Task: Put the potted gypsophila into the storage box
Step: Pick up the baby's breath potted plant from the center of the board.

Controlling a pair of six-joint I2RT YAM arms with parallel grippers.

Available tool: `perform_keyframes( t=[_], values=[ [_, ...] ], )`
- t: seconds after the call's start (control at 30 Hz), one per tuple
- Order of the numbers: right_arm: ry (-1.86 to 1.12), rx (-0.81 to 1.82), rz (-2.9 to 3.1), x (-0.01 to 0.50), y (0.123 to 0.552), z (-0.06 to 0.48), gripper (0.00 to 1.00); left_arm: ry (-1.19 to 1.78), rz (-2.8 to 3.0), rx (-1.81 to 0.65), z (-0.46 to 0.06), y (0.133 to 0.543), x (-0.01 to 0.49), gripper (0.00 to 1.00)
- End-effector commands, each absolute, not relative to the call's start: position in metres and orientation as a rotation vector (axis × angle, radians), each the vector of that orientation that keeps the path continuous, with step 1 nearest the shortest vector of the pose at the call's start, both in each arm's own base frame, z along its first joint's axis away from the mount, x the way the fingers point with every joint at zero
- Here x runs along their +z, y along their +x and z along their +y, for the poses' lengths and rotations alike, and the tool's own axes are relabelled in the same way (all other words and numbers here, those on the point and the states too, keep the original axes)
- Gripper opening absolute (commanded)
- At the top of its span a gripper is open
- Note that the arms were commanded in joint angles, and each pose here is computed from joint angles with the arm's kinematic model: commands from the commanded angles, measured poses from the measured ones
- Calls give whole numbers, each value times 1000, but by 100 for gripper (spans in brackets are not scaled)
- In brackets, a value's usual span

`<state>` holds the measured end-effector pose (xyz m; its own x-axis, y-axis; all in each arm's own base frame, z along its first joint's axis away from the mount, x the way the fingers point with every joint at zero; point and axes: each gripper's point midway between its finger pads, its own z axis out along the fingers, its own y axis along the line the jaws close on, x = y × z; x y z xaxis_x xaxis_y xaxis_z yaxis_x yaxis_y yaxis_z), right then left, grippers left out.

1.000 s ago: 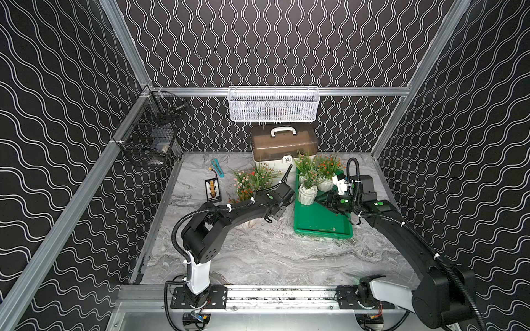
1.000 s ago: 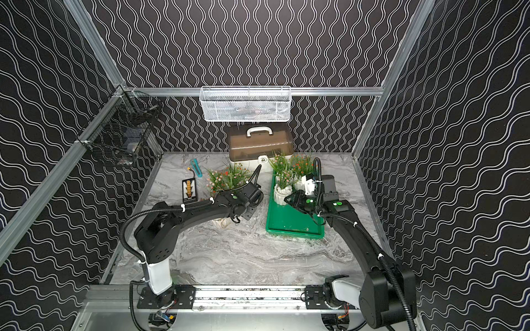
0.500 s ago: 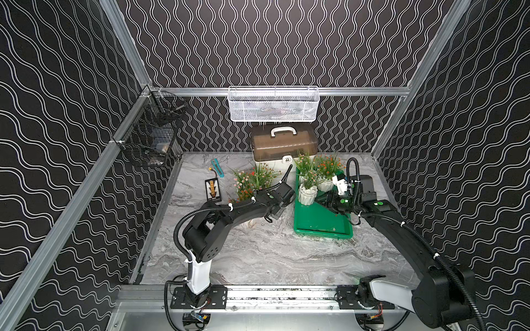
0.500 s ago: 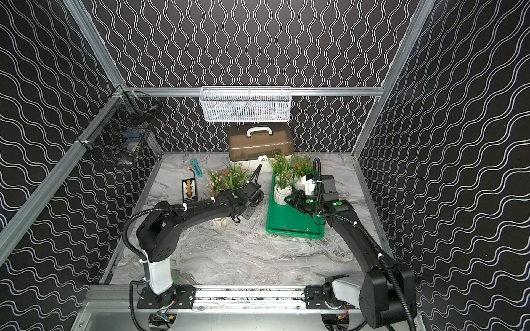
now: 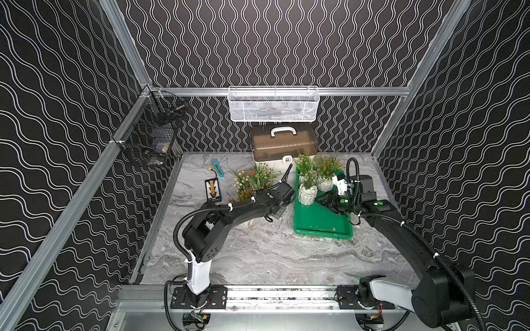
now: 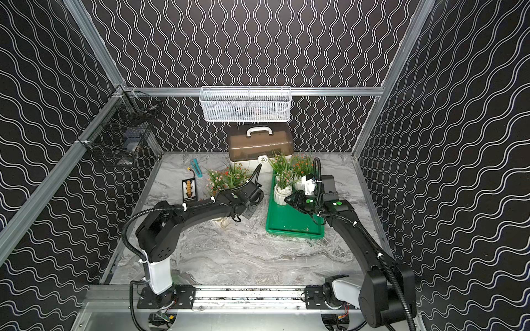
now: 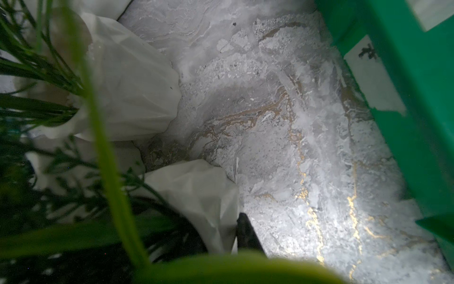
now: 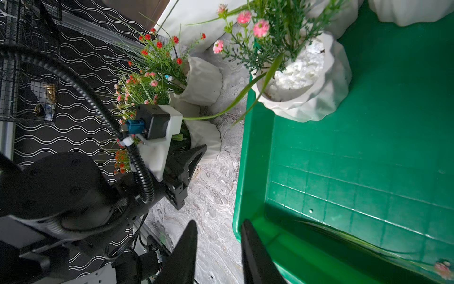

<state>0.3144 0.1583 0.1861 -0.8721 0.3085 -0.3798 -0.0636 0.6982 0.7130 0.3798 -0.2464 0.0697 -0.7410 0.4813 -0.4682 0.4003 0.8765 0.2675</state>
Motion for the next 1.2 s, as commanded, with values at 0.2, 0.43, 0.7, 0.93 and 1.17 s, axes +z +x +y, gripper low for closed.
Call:
perform_keyframes(
  t=[0.2,0.43,0.7,0.93,1.17],
  values=[
    [174,1037,2411,190,317,158,32,655,2526,177,-246,374,70,5],
    [159,1041,2392,197,313,158,32,627,2475,90,-250,369,90,0],
    [156,1057,2396,197,313,160,32,615,2435,-5,-253,361,110,0],
    [163,1031,2389,200,314,157,32,652,2410,-145,-270,350,127,0],
    [191,1026,2378,203,315,147,32,691,2361,-197,-292,341,148,0]
  ],
)
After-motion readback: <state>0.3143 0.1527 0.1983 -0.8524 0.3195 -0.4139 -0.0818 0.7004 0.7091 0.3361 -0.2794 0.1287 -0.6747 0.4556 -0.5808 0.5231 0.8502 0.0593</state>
